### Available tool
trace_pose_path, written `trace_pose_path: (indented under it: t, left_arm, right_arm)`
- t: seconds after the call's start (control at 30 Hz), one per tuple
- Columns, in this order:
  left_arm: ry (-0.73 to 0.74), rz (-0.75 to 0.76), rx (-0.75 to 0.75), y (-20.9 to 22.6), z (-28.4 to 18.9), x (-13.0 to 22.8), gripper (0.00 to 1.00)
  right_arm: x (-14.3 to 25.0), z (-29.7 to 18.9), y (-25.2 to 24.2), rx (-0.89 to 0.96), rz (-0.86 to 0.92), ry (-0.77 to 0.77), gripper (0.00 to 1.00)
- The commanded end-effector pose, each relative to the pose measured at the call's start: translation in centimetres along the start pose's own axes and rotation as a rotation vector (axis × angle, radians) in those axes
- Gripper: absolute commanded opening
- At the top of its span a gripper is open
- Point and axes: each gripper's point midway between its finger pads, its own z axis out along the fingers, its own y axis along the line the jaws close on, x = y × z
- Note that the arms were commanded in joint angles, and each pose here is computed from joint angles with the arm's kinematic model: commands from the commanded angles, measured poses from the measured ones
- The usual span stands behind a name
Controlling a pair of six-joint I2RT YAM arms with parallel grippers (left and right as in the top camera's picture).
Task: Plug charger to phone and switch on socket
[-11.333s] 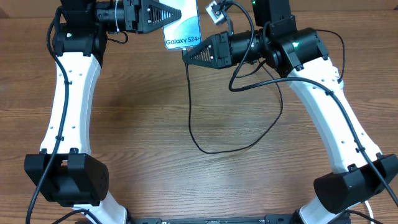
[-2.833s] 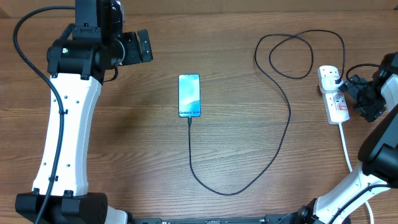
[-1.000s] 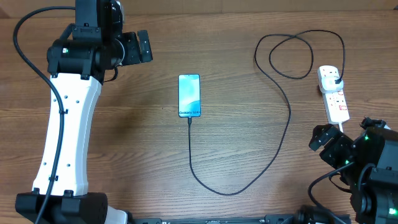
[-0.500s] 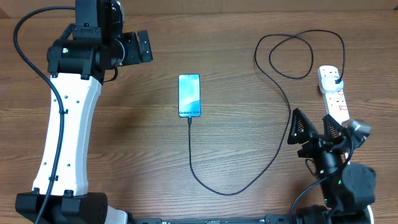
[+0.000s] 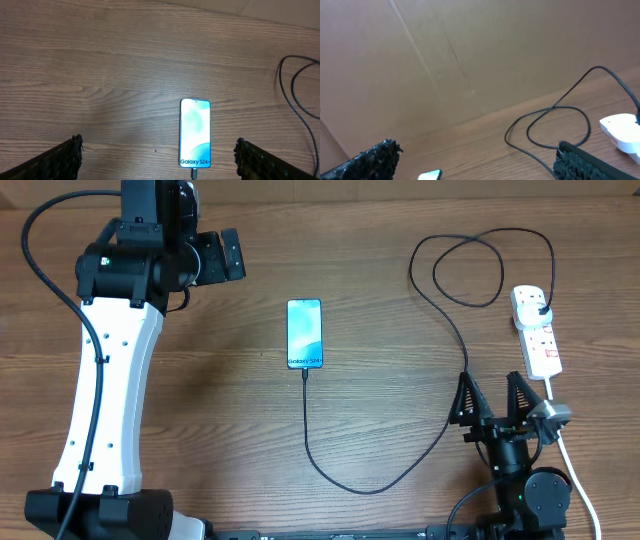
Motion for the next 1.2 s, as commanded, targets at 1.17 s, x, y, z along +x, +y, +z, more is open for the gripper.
trace_pose_path:
  t: [1.17]
  left_arm:
    - [0.003,-0.012,-0.007,0.1,0.3,0.1,1.0]
  right_arm:
    - [4.3,0.0,-2.2,0.045,-0.444,0.125,1.0]
